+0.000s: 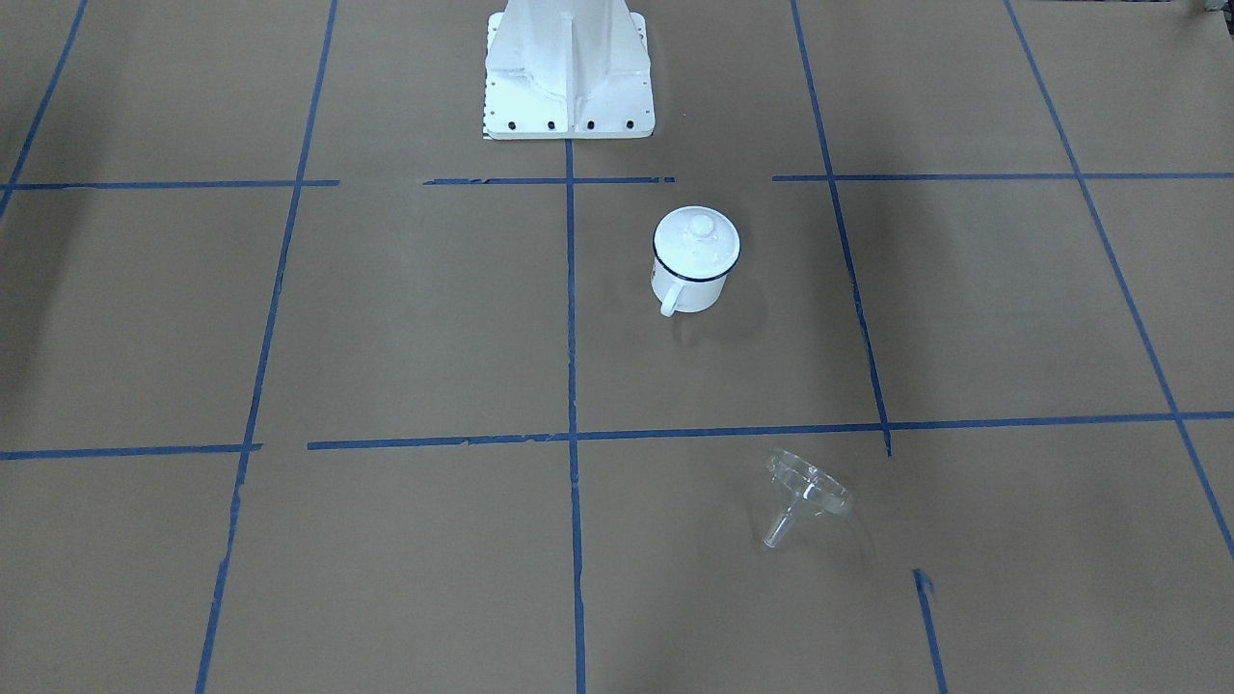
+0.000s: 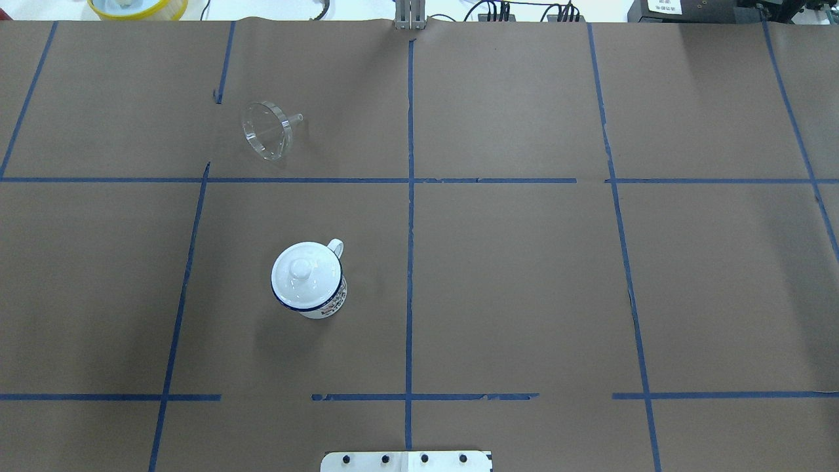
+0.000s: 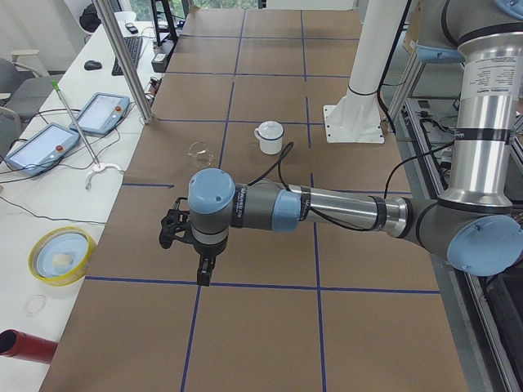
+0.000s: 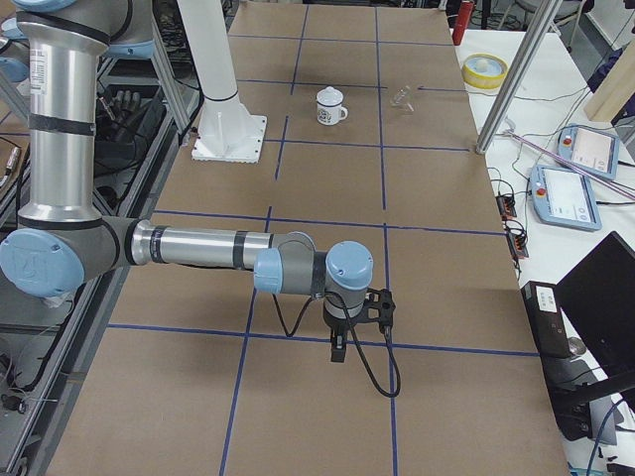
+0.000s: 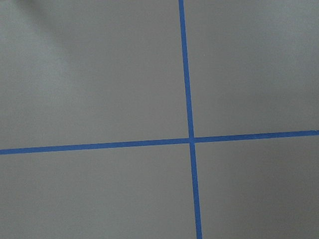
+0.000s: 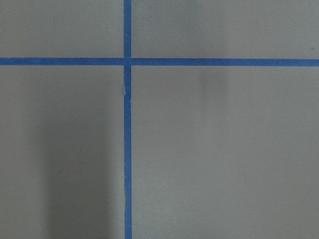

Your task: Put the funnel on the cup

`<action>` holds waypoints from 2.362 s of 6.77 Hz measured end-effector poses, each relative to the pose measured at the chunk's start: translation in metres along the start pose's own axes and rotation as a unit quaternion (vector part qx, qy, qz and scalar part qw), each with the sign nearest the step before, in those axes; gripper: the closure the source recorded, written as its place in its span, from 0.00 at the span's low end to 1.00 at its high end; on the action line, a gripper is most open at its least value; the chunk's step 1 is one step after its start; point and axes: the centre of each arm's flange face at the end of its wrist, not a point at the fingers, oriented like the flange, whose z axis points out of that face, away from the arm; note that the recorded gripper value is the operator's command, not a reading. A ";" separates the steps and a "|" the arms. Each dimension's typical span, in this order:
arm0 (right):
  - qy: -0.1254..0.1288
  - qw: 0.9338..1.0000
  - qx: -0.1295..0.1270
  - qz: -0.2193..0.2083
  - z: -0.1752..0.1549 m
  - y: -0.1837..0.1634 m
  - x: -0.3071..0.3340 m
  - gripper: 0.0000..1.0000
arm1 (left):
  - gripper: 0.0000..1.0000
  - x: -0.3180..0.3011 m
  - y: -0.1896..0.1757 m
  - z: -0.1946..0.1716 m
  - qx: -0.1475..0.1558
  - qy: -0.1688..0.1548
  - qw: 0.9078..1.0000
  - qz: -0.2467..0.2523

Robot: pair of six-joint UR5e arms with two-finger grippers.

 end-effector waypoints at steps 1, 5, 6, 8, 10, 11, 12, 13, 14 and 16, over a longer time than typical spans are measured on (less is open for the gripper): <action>0.000 1.000 0.000 0.000 0.000 0.000 0.000 0.00 | 0.00 -0.002 0.005 0.002 -0.001 0.000 1.000 -0.001; 0.000 1.000 0.000 0.000 0.000 0.000 0.000 0.00 | 0.00 -0.015 0.028 0.016 -0.001 0.001 1.000 -0.004; 0.000 1.000 0.000 0.000 0.000 0.000 0.000 0.00 | 0.00 -0.015 0.032 0.017 -0.001 0.001 1.000 -0.028; 0.000 1.000 0.000 0.000 0.000 0.000 0.000 0.00 | 0.00 0.009 0.022 0.002 0.035 0.003 0.992 -0.121; 0.000 1.000 0.000 0.000 0.000 0.000 0.000 0.00 | 0.00 0.074 0.010 0.001 0.048 0.021 0.984 -0.171; 0.000 1.000 0.000 0.000 0.000 0.000 0.000 0.00 | 0.00 0.121 0.002 0.007 0.042 0.030 0.980 -0.191; 0.000 1.000 0.000 0.000 0.000 0.000 0.000 0.00 | 0.00 0.175 -0.009 0.012 0.037 0.040 0.977 -0.208; 0.000 1.000 0.000 0.000 0.000 0.000 0.000 0.00 | 0.00 0.236 -0.020 0.018 0.028 0.055 0.972 -0.228; 0.000 1.000 0.000 0.000 0.000 0.000 0.000 0.00 | 0.00 0.305 -0.022 0.029 0.004 0.071 0.964 -0.257; 0.000 1.000 0.000 0.000 0.000 0.000 0.000 0.00 | 0.00 0.457 -0.025 0.037 -0.064 0.068 0.942 -0.321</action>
